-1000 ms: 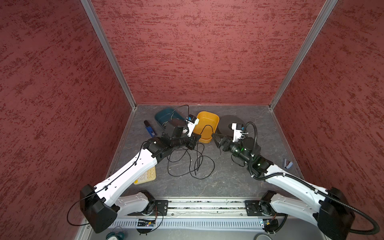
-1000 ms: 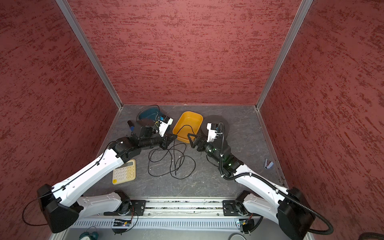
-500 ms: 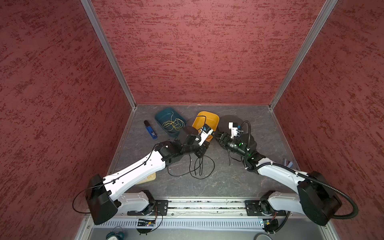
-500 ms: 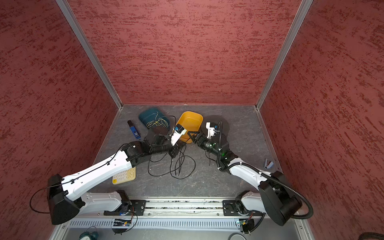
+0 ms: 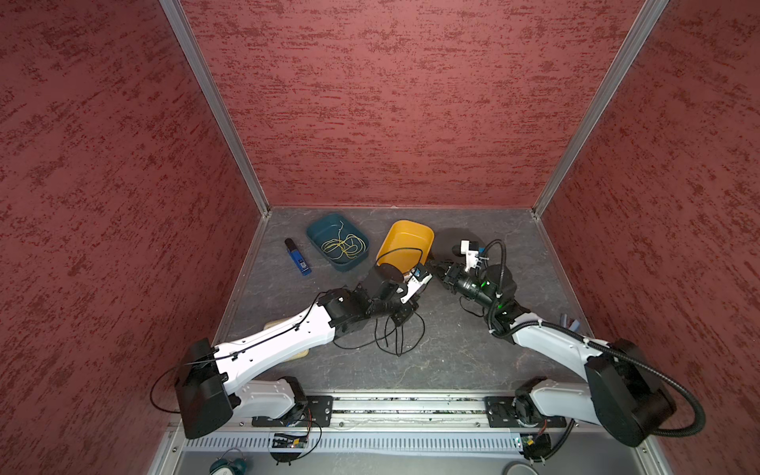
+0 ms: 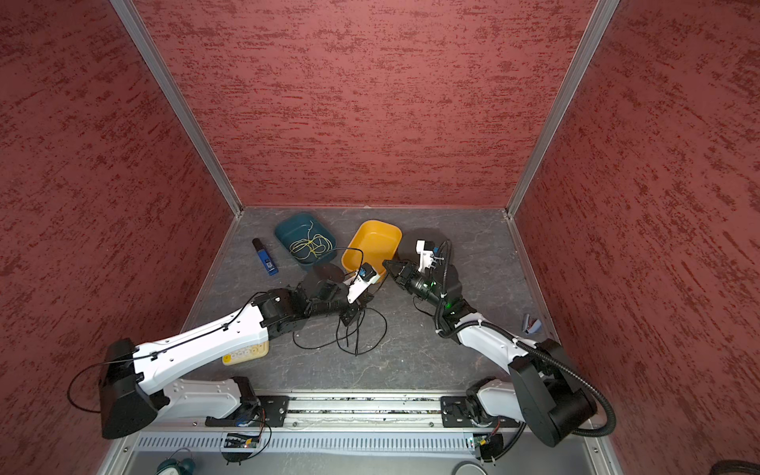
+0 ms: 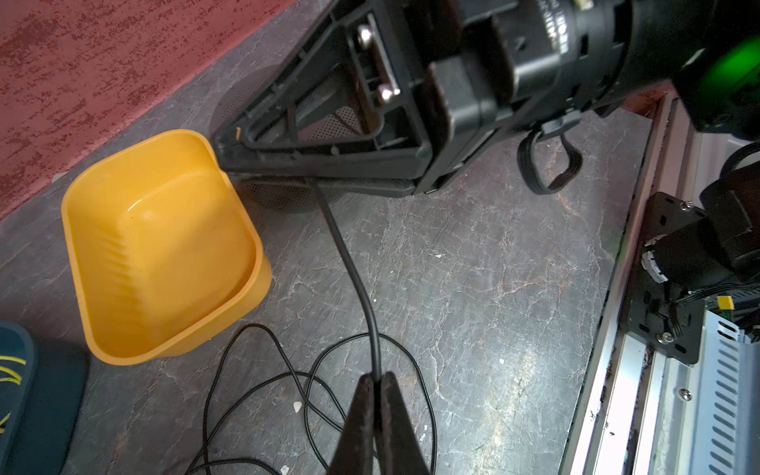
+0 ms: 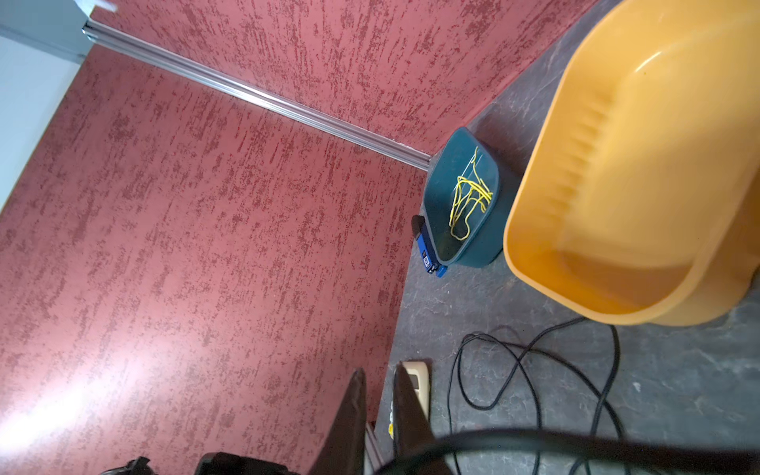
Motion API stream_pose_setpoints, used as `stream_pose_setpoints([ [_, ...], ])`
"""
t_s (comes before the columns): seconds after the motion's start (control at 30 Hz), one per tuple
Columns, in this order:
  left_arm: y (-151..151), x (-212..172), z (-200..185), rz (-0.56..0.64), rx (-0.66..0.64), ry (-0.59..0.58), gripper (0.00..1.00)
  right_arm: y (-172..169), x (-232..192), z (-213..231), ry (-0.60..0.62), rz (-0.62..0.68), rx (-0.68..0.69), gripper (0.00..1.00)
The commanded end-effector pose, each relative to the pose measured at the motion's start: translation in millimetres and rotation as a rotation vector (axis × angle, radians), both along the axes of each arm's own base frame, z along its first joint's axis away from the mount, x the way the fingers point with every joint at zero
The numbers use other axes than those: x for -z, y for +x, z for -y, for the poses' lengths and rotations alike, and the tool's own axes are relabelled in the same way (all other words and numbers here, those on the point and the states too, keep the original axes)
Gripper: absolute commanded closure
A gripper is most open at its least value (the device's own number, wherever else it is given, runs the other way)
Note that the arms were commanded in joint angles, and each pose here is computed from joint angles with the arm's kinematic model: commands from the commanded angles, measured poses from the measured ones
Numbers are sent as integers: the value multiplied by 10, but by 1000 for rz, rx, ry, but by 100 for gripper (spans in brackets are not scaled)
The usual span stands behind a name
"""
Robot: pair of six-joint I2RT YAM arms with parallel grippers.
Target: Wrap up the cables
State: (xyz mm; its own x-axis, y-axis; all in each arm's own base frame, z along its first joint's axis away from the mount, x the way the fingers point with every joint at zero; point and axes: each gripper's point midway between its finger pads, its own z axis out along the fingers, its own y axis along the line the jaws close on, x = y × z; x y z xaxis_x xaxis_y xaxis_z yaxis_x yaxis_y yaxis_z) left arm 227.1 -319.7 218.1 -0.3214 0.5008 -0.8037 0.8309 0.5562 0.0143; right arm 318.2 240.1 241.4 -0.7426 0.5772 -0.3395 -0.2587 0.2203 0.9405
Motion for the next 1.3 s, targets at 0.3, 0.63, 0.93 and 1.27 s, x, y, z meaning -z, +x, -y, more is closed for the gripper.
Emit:
stream_pose_setpoints([
  [0.3, 65, 49, 50, 44, 5, 0, 91, -115, -232, 207, -16, 97, 37, 100],
  [0.63, 149, 28, 41, -3, -48, -12, 35, -145, -207, 428, -169, 127, 67, 100],
  [0.93, 432, -63, 159, -142, -146, -131, 7, -207, 180, 940, -363, 25, 215, 100],
  [1.27, 403, -195, 656, -401, 89, -397, 25, -265, 322, 926, -410, 41, 169, 100],
])
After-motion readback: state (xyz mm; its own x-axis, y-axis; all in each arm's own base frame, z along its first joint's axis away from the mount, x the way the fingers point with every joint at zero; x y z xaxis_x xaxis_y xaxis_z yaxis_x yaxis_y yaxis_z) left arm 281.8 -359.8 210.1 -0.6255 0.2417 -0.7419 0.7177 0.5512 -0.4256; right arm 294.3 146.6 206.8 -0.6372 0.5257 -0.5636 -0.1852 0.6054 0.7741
